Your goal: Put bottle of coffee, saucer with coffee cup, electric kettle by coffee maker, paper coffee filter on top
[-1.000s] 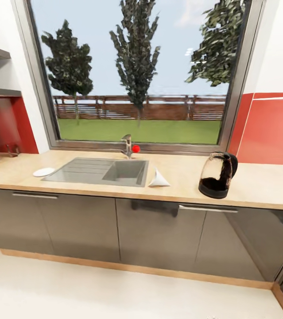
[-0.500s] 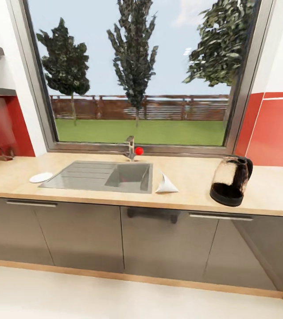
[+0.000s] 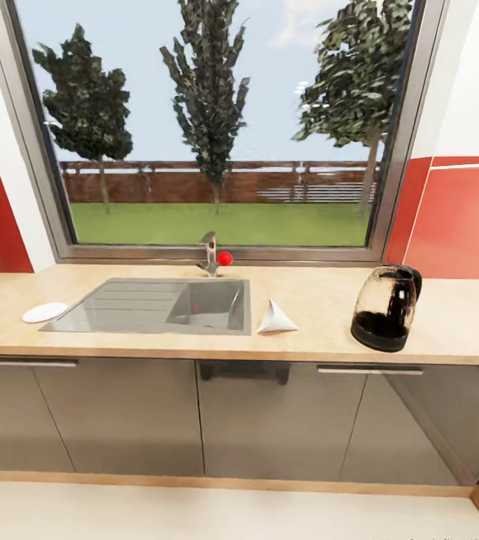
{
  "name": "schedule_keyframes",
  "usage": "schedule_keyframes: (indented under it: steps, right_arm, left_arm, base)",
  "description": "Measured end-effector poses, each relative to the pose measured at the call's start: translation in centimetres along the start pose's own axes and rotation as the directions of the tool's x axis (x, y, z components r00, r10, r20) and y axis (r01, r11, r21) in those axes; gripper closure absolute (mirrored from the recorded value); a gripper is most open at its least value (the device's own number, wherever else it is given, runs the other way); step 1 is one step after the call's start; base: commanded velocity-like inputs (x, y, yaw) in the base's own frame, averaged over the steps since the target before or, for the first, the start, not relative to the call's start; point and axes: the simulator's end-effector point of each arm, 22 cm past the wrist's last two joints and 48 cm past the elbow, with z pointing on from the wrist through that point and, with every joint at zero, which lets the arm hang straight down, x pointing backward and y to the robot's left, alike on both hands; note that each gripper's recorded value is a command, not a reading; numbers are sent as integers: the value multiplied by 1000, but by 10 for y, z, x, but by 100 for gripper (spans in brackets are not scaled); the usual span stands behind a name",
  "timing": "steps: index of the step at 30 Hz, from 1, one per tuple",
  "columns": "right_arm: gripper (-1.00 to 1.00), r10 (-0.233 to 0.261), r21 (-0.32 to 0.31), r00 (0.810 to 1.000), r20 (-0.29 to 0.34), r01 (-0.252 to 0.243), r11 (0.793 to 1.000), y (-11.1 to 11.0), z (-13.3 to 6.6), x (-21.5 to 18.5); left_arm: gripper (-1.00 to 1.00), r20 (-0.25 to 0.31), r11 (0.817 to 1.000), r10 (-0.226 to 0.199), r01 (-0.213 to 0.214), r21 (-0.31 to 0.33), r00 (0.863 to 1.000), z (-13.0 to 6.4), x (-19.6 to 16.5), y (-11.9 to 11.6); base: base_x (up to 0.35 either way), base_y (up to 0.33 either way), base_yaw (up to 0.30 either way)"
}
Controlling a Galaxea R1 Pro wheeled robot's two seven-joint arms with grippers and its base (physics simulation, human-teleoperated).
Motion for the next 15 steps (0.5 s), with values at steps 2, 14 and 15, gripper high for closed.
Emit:
schedule_keyframes:
  steps: [2, 14, 15]
  right_arm:
    - [-100, 0, 0, 1000, -1, 0, 1000, 0, 0, 0]
    - [-100, 0, 0, 1000, -1, 0, 1000, 0, 0, 1]
    - [-100, 0, 0, 1000, -1, 0, 1000, 0, 0, 0]
  left_arm:
    - [-100, 0, 1000, 0, 0, -1, 1000, 0, 0, 0]
    - [-100, 0, 1000, 1, -1, -2, 1000, 0, 0, 1]
    - [-100, 0, 1000, 1, -1, -2, 1000, 0, 0, 1]
  base:
    - [62, 206, -28]
    - [80, 279, -6]
    - [39, 299, -1]
